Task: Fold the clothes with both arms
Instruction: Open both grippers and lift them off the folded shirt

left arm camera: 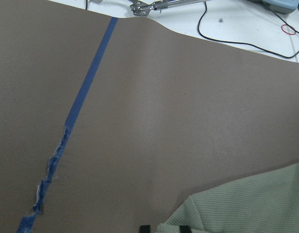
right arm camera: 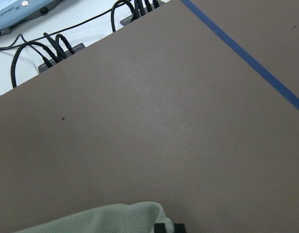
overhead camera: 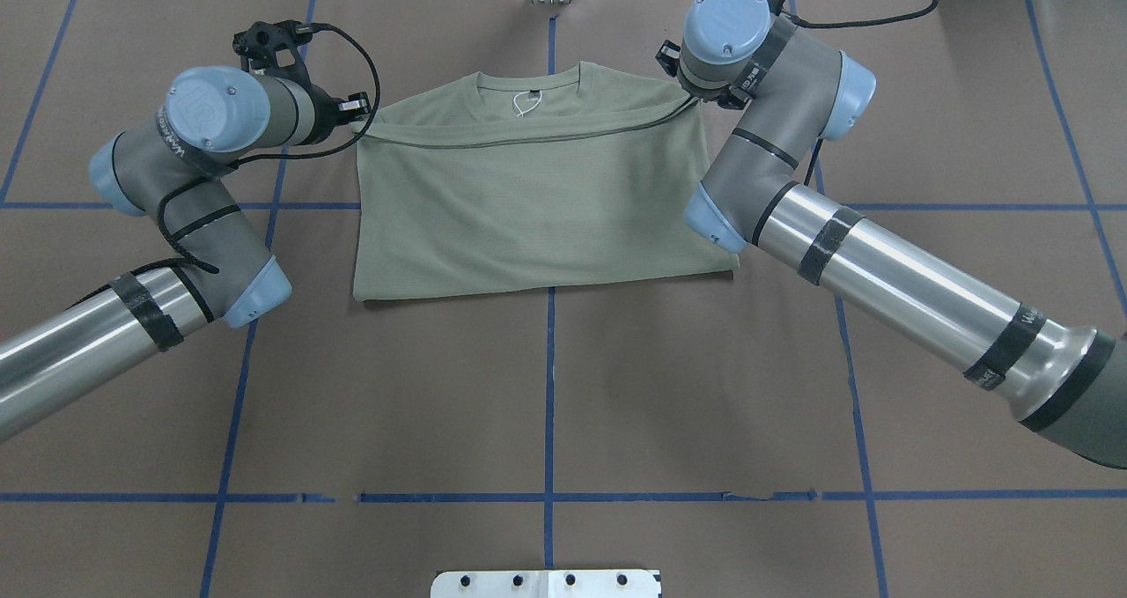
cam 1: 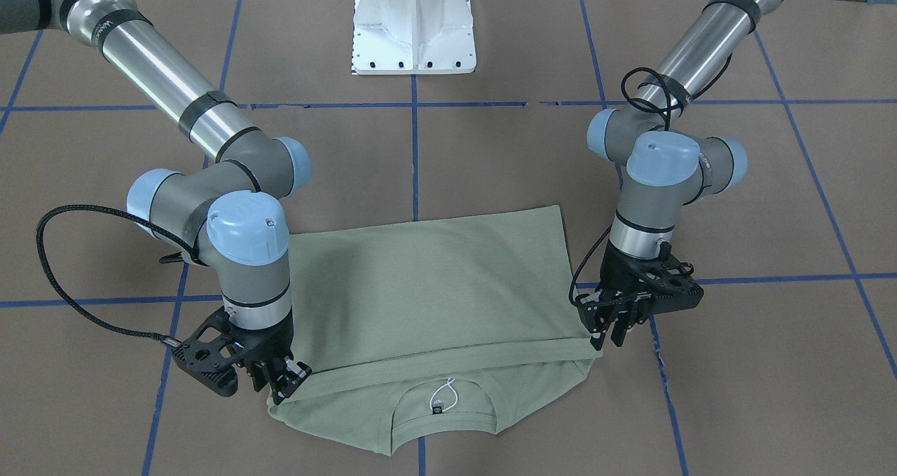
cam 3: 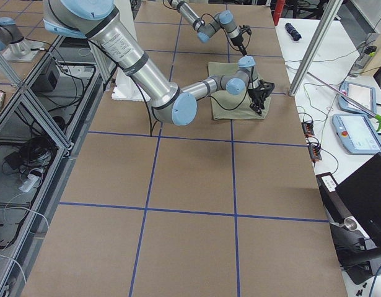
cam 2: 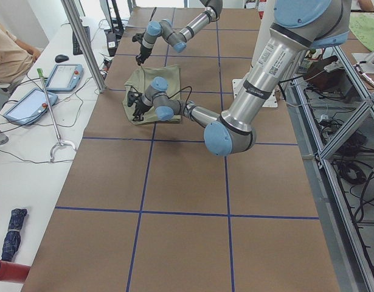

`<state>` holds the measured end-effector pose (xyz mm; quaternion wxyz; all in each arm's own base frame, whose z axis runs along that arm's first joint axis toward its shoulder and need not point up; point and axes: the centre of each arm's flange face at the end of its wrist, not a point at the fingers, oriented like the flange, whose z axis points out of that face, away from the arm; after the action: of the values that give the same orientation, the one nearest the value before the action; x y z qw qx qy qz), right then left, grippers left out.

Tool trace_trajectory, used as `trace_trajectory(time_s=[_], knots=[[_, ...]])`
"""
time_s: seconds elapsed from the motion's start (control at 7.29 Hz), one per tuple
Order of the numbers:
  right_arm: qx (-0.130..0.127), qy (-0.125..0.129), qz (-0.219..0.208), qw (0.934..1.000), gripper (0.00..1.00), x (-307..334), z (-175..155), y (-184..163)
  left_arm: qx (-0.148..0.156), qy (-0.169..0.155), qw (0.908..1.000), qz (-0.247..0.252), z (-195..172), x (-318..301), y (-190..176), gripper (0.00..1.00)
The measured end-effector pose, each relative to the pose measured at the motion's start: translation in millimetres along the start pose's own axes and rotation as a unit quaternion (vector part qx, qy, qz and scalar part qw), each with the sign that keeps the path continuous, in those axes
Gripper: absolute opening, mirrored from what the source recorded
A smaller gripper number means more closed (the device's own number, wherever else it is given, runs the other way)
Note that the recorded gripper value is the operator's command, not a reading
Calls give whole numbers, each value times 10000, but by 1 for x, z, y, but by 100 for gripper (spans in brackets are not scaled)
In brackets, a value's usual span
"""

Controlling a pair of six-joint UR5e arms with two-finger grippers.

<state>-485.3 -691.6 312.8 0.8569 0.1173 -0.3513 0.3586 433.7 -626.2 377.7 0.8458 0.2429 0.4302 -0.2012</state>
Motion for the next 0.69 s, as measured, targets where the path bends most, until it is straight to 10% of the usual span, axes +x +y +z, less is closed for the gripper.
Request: trace_trajectory(time_s=[0.55, 0.69], knots=[[-621, -581, 111, 9963, 66, 45, -62, 6, -294, 509, 9982, -91, -26, 17, -6, 45], [-799, -702, 136, 9942, 69, 82, -79, 26, -347, 662, 9971, -105, -35, 20, -5, 99]])
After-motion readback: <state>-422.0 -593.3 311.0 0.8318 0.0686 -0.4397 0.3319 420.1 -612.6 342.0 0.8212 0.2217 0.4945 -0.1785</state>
